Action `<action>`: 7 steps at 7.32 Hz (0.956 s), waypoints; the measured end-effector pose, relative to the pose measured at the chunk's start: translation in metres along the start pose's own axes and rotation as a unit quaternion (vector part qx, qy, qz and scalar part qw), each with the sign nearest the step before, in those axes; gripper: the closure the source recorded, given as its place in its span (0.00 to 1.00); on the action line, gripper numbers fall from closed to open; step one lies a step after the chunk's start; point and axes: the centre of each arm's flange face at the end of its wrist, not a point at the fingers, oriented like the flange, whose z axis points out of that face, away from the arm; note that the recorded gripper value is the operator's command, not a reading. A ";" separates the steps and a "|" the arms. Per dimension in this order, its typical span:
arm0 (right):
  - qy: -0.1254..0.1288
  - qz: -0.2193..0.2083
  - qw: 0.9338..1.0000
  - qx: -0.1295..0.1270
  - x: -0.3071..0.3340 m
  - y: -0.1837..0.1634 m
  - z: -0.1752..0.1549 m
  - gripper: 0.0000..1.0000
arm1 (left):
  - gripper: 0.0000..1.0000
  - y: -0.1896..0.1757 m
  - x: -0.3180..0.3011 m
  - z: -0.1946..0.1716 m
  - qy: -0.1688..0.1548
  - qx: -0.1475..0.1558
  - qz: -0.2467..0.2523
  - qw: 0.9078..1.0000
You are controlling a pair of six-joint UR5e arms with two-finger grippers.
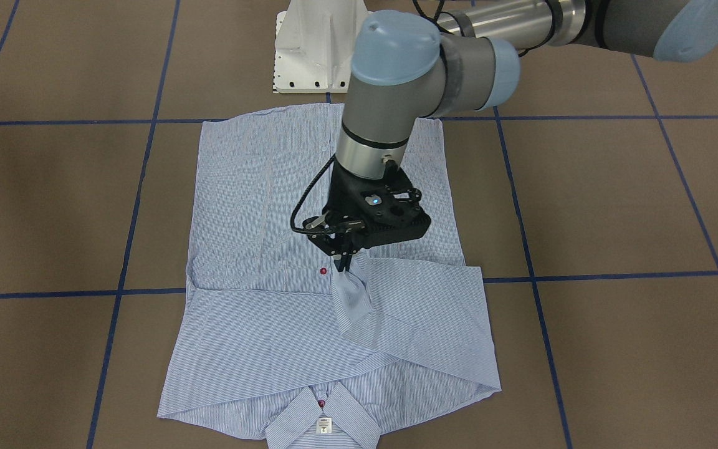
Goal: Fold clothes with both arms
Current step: 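Carry the grasped sleeve across the shirt front toward the collar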
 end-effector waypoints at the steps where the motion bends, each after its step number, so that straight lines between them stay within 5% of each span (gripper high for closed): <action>1: 0.000 0.000 1.000 -0.001 0.000 0.001 0.000 0.00 | 1.00 0.002 0.012 0.003 -0.002 0.001 -0.006 1.000; 5: -0.001 0.001 1.000 -0.001 0.001 0.001 0.001 0.00 | 0.94 0.041 0.039 0.035 -0.019 0.008 -0.033 0.999; 6: -0.001 0.001 1.000 -0.001 0.001 0.001 0.001 0.00 | 0.83 0.065 0.042 0.051 -0.021 0.010 -0.026 0.999; 7: -0.001 0.001 1.000 -0.001 0.001 0.001 0.001 0.00 | 0.53 0.087 0.044 0.066 -0.016 0.010 -0.019 1.000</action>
